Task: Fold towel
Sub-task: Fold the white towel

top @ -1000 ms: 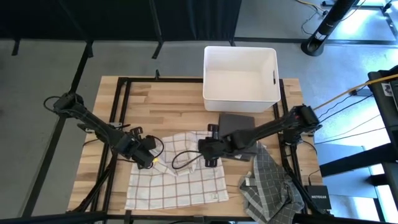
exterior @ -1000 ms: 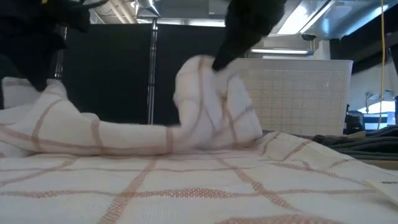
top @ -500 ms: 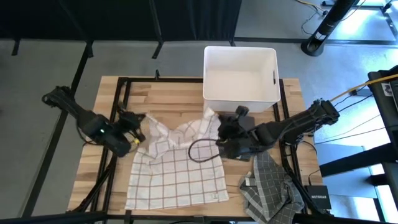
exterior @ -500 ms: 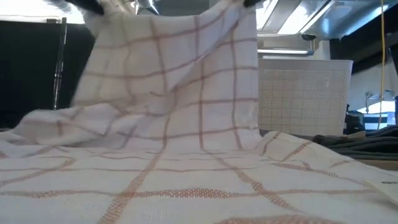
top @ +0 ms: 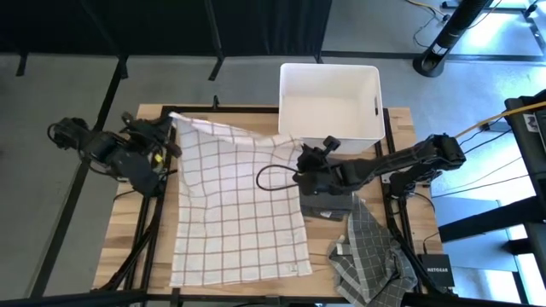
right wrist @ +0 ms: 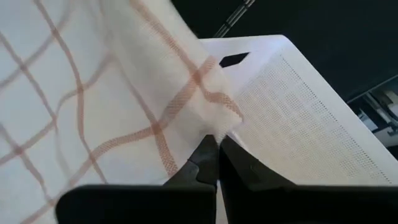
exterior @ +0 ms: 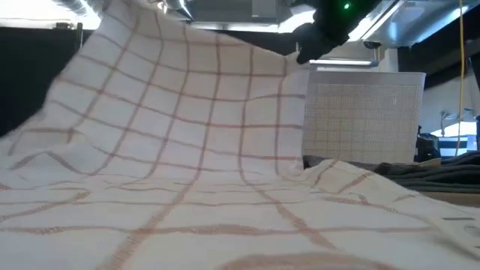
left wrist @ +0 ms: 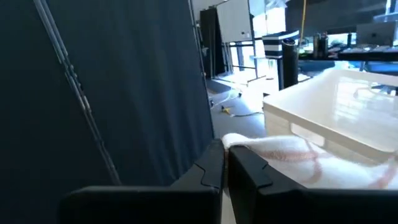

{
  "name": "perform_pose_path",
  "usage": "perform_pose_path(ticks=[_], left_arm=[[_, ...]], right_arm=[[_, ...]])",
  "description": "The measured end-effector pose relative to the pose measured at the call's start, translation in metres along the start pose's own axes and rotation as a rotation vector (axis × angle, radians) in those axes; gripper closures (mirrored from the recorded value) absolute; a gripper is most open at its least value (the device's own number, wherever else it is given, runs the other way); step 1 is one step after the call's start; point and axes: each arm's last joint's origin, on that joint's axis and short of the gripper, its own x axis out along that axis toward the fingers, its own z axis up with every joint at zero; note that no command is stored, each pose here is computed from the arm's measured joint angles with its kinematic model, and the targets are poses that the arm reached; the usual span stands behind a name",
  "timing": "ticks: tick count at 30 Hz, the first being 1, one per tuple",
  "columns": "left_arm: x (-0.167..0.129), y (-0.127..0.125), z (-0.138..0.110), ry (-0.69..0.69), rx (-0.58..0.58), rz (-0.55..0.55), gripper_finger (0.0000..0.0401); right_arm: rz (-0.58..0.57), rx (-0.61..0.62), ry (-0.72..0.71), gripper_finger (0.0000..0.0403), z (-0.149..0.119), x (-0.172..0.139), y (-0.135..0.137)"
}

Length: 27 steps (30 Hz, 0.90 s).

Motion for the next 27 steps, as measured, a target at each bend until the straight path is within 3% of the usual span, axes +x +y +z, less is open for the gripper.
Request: perform_pose_path(ticks=[3,6,9,15,18,22,27], left_arm=[[0.003,0.011,0.001,0.005,-0.018,0.04,0.0396],[0.005,0.016,-0.001,0.031,-0.028,0.031,0.0398],[0.004,0.011,-0.004,0.121,-0.048,-0.144,0.0399],[-0.007,-0.015,-0.013,0.431,-0.096,-0.629,0.0399],[-0.017,-0.032,-0.02,0.601,-0.091,-0.769,0.0398],[-0.035,-0.054,-0.044,0.807,-0.02,-0.798,0.0399],[-0.059,-0.08,-0.079,0.95,0.067,-0.758,0.0396]], right_arm=[[-0.011,-0.003,-0.001,0.0396,0.002,0.013,-0.004],[0.059,-0.007,0.017,0.0396,0.004,0.022,-0.006],[0.145,-0.014,0.027,0.0396,0.003,0.021,-0.003],[0.336,-0.065,-0.005,0.0395,-0.002,-0.014,0.018],[0.491,-0.078,0.012,0.0395,-0.008,-0.034,0.03],[0.614,-0.074,0.024,0.0395,-0.02,-0.056,0.043],[0.666,-0.085,0.038,0.0395,-0.046,-0.069,0.058]])
